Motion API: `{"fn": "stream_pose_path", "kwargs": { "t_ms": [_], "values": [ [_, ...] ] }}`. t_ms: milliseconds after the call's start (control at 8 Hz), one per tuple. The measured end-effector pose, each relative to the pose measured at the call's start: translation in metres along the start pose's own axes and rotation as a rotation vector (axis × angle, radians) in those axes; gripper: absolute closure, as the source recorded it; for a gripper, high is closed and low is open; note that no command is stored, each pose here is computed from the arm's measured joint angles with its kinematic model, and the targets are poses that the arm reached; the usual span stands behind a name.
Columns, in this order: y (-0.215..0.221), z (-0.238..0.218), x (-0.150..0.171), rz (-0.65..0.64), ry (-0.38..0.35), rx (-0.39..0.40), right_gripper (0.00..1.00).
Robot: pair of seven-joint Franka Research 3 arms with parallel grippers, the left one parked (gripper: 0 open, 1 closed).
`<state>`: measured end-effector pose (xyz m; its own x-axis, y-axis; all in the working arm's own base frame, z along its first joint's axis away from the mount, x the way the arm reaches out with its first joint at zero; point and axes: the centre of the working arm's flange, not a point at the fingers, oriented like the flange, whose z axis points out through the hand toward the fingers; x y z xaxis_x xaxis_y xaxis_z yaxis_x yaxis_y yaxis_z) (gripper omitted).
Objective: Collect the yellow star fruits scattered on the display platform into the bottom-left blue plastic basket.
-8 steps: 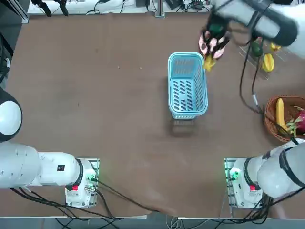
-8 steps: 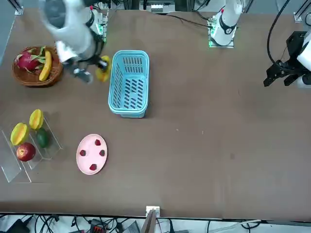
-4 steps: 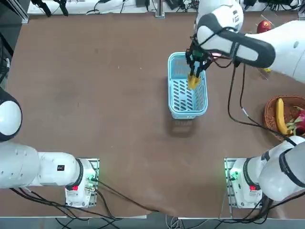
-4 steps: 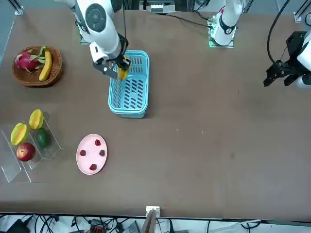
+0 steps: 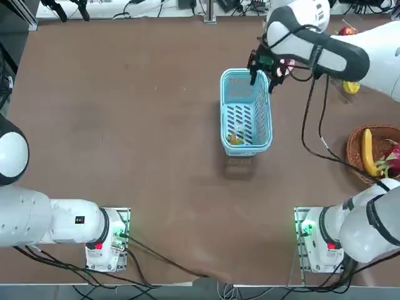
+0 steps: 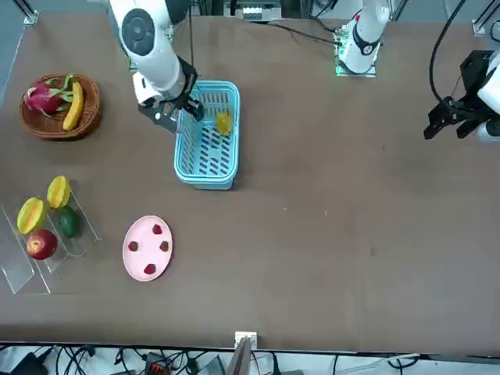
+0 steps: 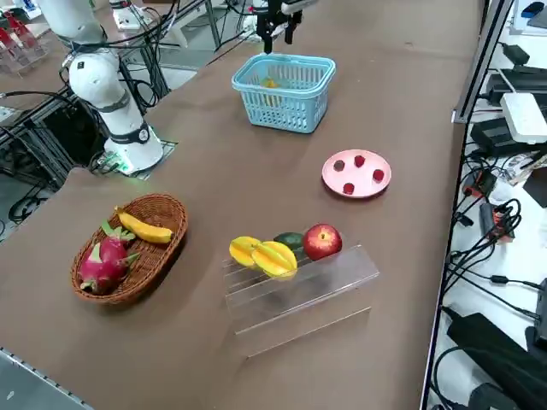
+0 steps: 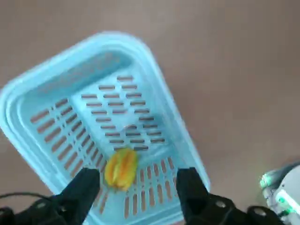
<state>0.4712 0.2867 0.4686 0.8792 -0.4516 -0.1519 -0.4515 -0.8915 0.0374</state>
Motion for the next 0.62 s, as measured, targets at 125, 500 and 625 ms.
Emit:
{"fn": "stream_pose_path", "kwargs": {
  "t_ms": [125,500,625],
  "values": [
    [0.022,-0.018,0.031,-0.011,0.024,-0.003,0.00],
    [0.131,-0.052,0.144,-0.059,0.102,-0.088,0.00],
    [0.166,-0.054,0.174,-0.067,0.105,-0.103,0.00]
  ]
}}
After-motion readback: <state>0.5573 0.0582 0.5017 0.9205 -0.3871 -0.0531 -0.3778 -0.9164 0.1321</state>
